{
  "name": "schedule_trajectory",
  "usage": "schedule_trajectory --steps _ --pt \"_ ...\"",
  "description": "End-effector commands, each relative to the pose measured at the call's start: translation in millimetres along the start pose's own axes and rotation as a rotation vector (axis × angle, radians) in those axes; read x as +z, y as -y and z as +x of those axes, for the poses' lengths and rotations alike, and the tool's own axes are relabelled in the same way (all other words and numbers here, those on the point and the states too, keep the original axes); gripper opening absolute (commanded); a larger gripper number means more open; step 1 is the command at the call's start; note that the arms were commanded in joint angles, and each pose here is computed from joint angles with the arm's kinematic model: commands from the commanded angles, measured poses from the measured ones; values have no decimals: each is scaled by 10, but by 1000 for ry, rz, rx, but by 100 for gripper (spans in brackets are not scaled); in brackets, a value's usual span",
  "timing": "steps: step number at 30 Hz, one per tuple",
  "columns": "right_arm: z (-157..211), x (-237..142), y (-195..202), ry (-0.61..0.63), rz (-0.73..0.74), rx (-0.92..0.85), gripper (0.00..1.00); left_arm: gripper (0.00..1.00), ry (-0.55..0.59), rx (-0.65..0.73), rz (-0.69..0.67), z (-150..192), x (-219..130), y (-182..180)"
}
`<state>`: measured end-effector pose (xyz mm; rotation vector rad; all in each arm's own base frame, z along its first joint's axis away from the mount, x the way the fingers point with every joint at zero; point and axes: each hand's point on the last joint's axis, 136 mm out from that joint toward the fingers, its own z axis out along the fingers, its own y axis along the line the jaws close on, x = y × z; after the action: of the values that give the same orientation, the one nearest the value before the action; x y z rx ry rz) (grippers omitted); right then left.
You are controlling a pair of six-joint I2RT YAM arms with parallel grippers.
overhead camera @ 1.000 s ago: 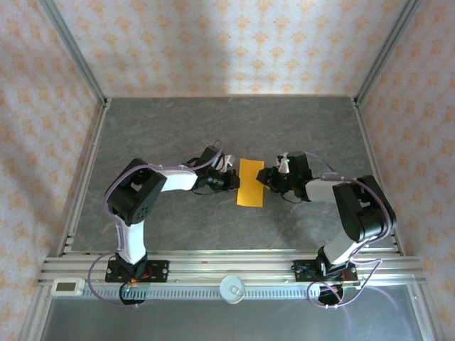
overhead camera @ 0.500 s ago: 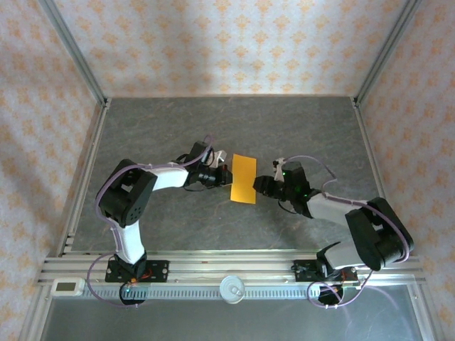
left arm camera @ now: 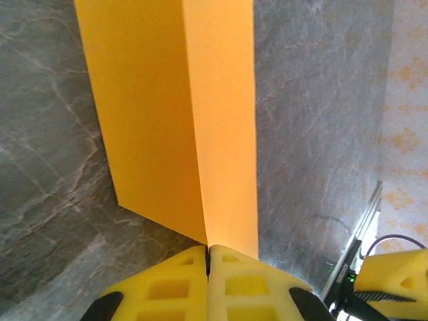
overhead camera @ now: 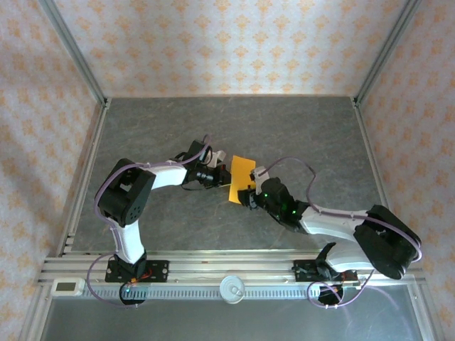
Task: Fold a paper plane with a square sheet of paper (pick it up from the middle)
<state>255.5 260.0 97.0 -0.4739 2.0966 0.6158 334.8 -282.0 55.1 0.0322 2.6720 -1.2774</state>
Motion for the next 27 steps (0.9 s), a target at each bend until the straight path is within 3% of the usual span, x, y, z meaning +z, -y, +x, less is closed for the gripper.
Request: schedule_trajectory --steps 1,10,17,27 --pt "-69 -44 9 66 78 -188 48 2 1 -8 29 -100 -84 159" --pt "133 57 -243 18 91 -388 51 2 27 -39 81 -150 -88 240" --pt "192 151 -149 -10 202 -474 51 2 27 -43 73 -145 -91 225" --pt "278 280 -149 -45 252 -562 51 2 31 -49 71 -158 -83 211"
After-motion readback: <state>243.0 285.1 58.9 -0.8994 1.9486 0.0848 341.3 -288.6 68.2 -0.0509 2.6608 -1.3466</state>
